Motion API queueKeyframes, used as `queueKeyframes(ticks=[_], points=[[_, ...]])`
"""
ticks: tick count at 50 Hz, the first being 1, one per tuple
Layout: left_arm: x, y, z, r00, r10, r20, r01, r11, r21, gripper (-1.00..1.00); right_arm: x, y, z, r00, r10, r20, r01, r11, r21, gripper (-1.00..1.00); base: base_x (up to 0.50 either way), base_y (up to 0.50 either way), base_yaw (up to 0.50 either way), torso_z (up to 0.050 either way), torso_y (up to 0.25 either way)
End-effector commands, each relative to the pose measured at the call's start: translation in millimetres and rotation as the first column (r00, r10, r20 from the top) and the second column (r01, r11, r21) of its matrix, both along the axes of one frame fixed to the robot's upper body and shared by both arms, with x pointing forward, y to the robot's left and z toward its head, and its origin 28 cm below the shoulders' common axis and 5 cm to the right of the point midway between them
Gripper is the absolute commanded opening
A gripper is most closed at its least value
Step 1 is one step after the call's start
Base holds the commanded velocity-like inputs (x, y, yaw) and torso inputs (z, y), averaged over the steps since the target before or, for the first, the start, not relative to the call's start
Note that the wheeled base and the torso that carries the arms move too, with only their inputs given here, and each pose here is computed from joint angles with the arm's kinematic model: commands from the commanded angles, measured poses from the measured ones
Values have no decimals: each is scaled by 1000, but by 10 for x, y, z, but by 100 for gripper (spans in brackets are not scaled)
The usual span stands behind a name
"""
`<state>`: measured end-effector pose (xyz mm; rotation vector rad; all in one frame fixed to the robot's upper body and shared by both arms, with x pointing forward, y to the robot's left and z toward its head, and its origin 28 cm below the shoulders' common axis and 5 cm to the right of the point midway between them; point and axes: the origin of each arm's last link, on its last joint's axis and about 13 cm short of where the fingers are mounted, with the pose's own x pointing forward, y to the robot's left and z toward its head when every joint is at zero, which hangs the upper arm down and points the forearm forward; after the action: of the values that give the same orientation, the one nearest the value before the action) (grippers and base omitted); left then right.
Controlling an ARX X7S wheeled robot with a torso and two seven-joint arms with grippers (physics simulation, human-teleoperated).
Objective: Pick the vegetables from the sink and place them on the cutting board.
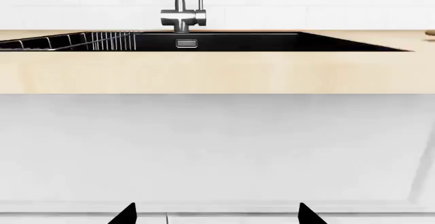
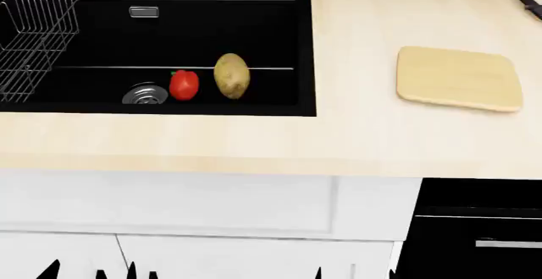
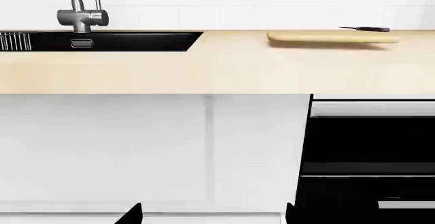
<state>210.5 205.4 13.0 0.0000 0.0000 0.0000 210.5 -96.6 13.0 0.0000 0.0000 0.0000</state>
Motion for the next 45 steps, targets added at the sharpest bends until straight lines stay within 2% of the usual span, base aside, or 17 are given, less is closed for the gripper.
queueKeyframes(ticks=[1,22,26,29,39,40,42,43,45], points=[[0,13,-4,1000,0,-7,0,1000,-9,100,5,9,-5,1000,0,1,0,1000,-10,100,0,0,0,0,0],[6,-17,-1,1000,-3,-10,3,1000,20,100,-14,16,-6,1000,5,2,-5,1000,-18,100,0,0,0,0,0],[2,-6,-13,1000,4,-26,-3,1000,19,100,-2,21,-10,999,12,-29,-13,1000,-27,100,0,0,0,0,0],[5,1,-20,999,6,-38,-6,1000,13,100,12,48,-12,998,30,-54,-34,997,-67,100,0,0,0,0,0],[11,-4,-19,998,9,-65,-7,1000,21,100,33,54,-12,997,31,-64,-36,996,-79,100,0,0,0,0,0],[6,2,-1,999,10,-47,-8,999,44,100,48,48,30,998,22,-50,-28,994,-110,100,0,0,0,0,0],[5,-14,53,998,27,-57,-24,999,44,100,87,42,127,997,16,-79,-24,995,-101,100,0,0,0,0,0],[7,-13,106,999,25,-27,-23,997,80,100,97,34,232,998,14,-61,-21,991,-129,100,0,0,0,0,0],[31,-16,257,999,21,-44,-18,998,68,100,144,5,444,998,12,-54,-20,989,-145,100,0,0,0,0,0]])
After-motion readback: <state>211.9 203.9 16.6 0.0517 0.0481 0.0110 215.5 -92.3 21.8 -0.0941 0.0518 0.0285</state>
